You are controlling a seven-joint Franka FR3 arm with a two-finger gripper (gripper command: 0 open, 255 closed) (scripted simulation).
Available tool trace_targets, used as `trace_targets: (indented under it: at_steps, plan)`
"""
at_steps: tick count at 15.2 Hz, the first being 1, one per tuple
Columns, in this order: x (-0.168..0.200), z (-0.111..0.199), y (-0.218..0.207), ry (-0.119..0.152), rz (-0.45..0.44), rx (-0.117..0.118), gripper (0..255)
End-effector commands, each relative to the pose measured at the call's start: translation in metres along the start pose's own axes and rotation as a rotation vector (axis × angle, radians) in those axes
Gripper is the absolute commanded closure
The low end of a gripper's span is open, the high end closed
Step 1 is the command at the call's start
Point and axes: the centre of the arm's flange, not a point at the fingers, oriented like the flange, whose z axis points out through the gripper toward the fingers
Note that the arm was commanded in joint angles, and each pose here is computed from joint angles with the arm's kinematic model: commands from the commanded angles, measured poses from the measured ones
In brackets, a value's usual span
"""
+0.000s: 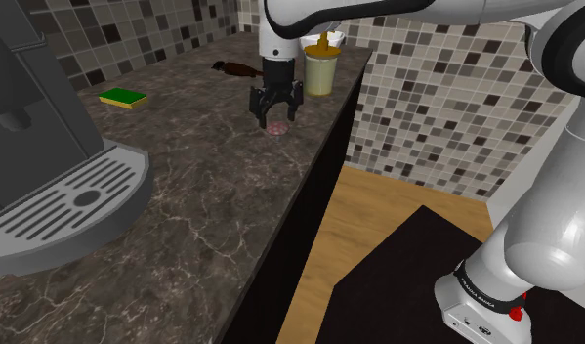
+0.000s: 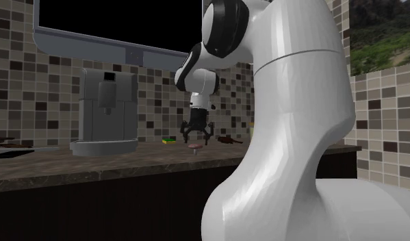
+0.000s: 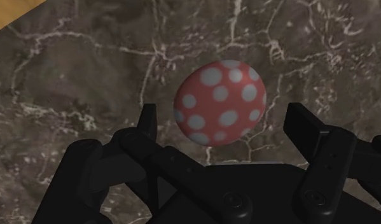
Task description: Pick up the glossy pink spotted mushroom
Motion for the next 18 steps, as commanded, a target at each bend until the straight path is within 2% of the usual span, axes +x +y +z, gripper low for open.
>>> trace_targets:
  at_steps: [1,3,4,13,18]
  plan:
    - [0.001,0.015,0.0,0.0,0.0,0.0,0]
    - [0.001,0.015,0.0,0.0,0.0,0.0,0]
    - [0.0,0.016,0.0,0.0,0.0,0.0,255]
    - [0.001,0.015,0.0,0.0,0.0,0.0,255]
    - [-0.001,-0.011,-0.002,0.0,0.0,0.0,255]
